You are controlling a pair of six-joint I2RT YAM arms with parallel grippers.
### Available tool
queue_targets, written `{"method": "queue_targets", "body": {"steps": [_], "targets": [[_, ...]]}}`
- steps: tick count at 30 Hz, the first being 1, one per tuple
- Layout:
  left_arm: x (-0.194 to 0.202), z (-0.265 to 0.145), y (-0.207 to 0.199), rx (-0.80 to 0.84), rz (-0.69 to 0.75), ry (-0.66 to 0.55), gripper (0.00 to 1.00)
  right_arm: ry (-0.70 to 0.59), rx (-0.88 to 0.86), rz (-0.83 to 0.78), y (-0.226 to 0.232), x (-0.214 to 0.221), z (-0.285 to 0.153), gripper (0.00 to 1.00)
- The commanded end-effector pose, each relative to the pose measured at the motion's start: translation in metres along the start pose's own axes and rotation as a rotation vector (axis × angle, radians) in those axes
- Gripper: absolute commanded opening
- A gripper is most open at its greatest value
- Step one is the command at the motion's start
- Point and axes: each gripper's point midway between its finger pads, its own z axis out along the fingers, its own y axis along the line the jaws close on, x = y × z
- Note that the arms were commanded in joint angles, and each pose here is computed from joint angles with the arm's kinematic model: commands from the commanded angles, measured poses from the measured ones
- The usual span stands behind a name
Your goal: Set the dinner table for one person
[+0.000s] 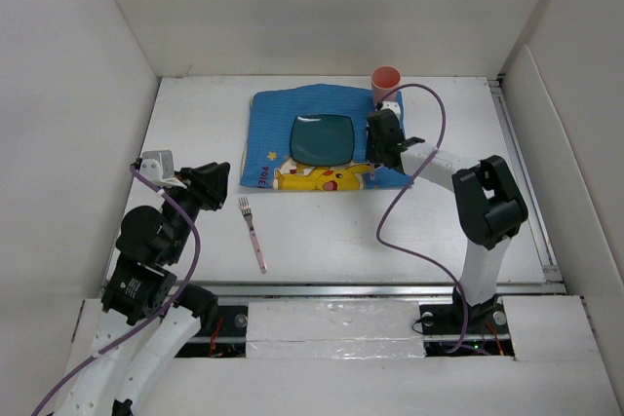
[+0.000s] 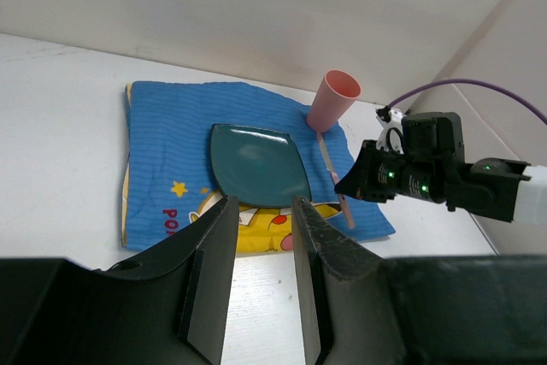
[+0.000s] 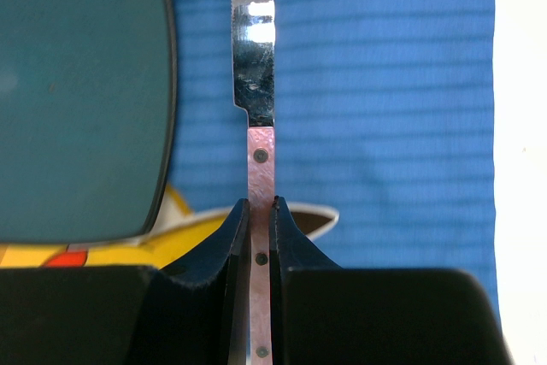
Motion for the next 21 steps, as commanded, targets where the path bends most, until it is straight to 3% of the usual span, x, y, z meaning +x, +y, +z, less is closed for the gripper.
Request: {"method": "queue_targets", "body": {"steps": [1, 18, 21], "targets": [[-0.005, 0.004, -0.001, 0.003, 0.000, -0.023, 0.28, -0.086, -0.050, 0.047, 0.013, -0.044, 0.004, 0.00], [-0.001, 0.008, 0.003, -0.020, 0.003, -0.008, 0.29, 0.006, -0.033, -0.007, -0.003, -0.032, 0.048, 0.00], [0.003, 0.011, 0.005, -0.032, 0.004, 0.005, 0.30, 0.010, -0.026, -0.004, -0.006, -0.029, 0.045, 0.09]]}}
